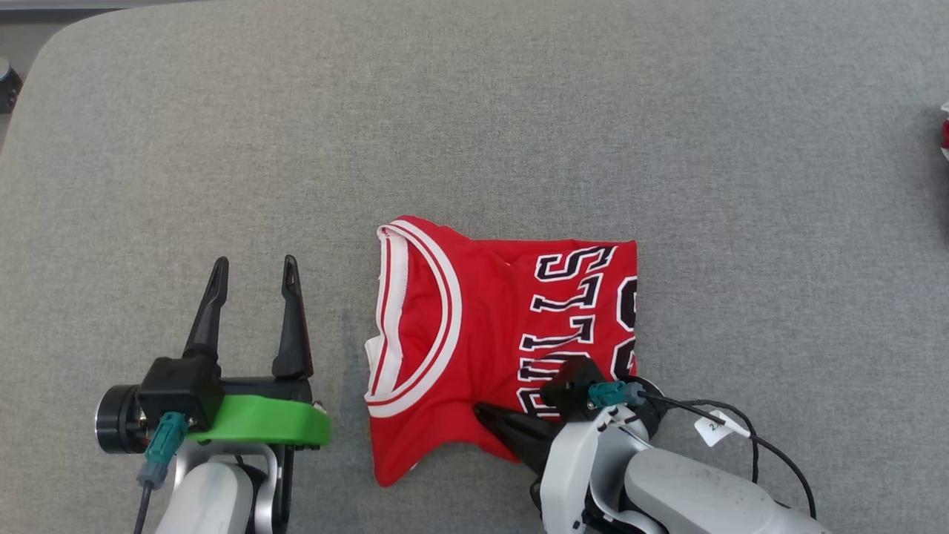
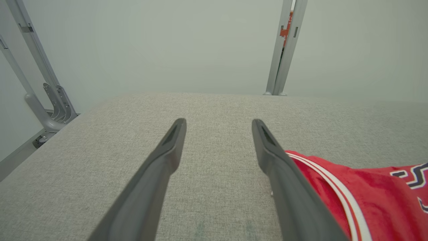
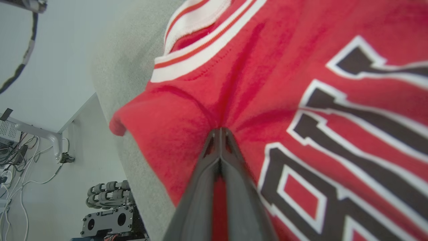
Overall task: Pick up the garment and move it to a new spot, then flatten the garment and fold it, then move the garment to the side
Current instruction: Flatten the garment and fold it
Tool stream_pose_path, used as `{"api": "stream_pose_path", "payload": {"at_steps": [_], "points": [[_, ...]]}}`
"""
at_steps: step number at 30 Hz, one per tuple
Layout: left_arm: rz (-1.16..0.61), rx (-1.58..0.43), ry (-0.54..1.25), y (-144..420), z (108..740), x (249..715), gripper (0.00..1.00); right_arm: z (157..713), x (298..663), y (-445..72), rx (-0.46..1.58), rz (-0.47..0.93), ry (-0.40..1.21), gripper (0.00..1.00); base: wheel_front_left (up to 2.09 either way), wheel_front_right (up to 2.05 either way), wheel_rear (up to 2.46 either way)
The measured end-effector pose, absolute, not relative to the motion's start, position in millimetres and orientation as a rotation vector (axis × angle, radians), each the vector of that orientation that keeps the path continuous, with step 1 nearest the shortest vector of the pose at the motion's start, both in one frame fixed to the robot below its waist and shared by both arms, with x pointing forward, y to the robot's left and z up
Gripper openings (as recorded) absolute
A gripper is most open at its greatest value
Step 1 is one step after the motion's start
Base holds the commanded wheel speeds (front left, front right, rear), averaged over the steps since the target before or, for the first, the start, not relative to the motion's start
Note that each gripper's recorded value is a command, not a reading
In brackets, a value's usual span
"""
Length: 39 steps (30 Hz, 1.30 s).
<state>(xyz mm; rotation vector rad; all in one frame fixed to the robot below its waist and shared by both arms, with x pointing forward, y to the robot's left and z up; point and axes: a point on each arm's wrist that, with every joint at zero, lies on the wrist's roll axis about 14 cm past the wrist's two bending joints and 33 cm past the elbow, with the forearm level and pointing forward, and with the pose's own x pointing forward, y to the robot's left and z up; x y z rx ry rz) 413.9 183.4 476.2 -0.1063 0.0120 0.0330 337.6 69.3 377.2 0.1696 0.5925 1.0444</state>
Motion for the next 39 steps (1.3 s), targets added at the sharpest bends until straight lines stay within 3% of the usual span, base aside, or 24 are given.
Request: {"api": "stream_pose_path", "payload": {"at_steps": [17, 18, 19, 20, 26, 30, 39], "points": [[0.015, -0.115, -0.006, 176.8, 482.2, 412.7, 1.00, 389.4, 330.1, 20.5, 0.176, 0.949, 0.588, 0.00, 0.00, 0.00, 0.00], [0.013, -0.114, -0.007, 176.4, 482.6, 412.3, 1.00, 399.2, 335.3, 19.1, 0.202, 0.934, 0.545, 0.09, 0.00, 0.00, 0.00], [0.009, -0.113, -0.008, 175.5, 483.3, 411.8, 1.00, 412.7, 343.5, 16.9, 0.232, 0.913, 0.488, 0.84, 0.00, 0.00, 0.00], [0.006, -0.112, -0.011, 175.0, 484.4, 411.5, 1.00, 425.5, 351.3, 13.6, 0.249, 0.894, 0.431, 1.00, 0.00, 0.00, 0.00], [-0.006, -0.095, -0.020, 174.0, 489.8, 408.1, 1.00, 491.7, 397.0, -36.2, 0.285, 0.684, 0.099, 1.00, 0.00, 0.00, 0.00], [-0.018, -0.089, -0.023, 171.6, 493.5, 403.8, 1.00, 519.7, 412.8, -84.2, 0.260, 0.500, -0.039, 1.00, 0.00, 0.00, 0.00], [-0.044, -0.067, -0.027, 168.7, 499.3, 390.7, 1.00, 546.0, 396.4, -178.9, 0.131, 0.169, -0.145, 1.00, 0.00, 0.00, 0.00]]}}
